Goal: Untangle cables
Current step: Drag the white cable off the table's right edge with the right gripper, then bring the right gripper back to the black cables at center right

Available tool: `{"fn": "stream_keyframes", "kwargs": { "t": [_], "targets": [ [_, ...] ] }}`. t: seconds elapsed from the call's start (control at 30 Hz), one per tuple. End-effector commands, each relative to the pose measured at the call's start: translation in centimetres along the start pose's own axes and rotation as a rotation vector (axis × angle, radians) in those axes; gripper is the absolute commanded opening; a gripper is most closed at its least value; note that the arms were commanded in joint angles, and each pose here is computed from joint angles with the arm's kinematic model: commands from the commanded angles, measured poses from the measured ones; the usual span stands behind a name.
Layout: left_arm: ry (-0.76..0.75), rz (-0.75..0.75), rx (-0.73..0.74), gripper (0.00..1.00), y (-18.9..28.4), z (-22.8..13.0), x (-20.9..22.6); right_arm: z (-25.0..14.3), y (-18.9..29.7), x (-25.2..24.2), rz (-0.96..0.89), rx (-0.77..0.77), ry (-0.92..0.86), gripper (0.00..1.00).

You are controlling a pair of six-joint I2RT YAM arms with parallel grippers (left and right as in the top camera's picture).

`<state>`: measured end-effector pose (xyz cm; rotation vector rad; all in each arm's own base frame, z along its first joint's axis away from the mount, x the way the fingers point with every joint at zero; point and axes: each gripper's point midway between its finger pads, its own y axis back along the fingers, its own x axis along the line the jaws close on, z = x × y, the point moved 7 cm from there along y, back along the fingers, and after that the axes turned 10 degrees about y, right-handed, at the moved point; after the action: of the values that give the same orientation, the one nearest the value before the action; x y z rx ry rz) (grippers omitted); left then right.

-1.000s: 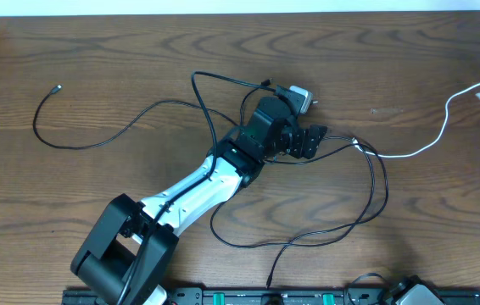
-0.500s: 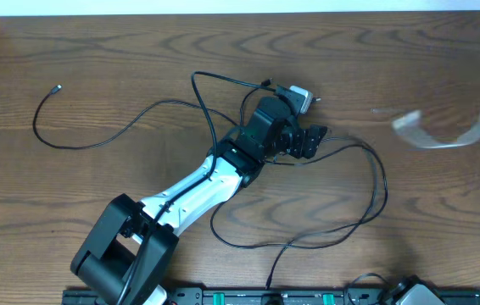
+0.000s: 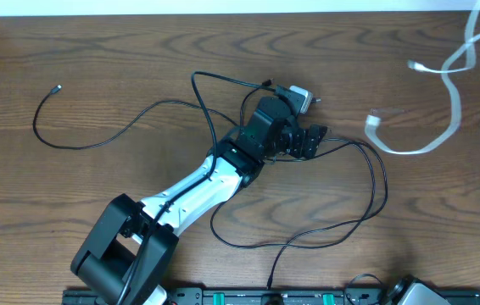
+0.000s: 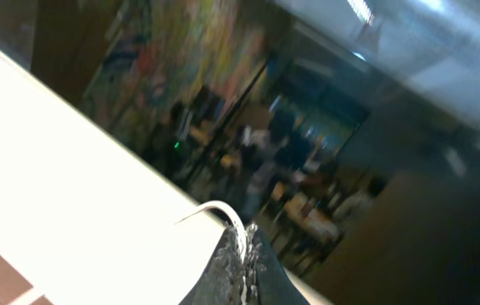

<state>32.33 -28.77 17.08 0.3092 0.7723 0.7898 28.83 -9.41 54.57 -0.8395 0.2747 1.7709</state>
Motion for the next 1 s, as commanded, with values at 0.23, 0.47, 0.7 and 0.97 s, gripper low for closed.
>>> {"fn": "stream_keyframes", "kwargs": {
  "t": [0.23, 0.47, 0.7, 0.97],
  "targets": [
    [0.001, 0.003, -0.014, 0.84, 0.0, 0.6, -0.1, -8.5, -1.6, -1.5, -0.14, 0.236, -0.186, 0.01],
    [0.001, 0.003, -0.014, 0.84, 0.0, 0.6, -0.1, -14.5, 0.3, -3.7, -0.245, 0.405, -0.163, 0.01],
    [0.001, 0.003, -0.014, 0.85, 0.0, 0.6, -0.1, -22.4, 4.4, -5.7, -0.364, 0.614, -0.254, 0.01],
    [0.001, 0.003, -0.014, 0.85, 0.0, 0.6, -0.1, -31.6, 10.7, -6.9, -0.445, 0.777, -0.367, 0.01]
  ]
}}
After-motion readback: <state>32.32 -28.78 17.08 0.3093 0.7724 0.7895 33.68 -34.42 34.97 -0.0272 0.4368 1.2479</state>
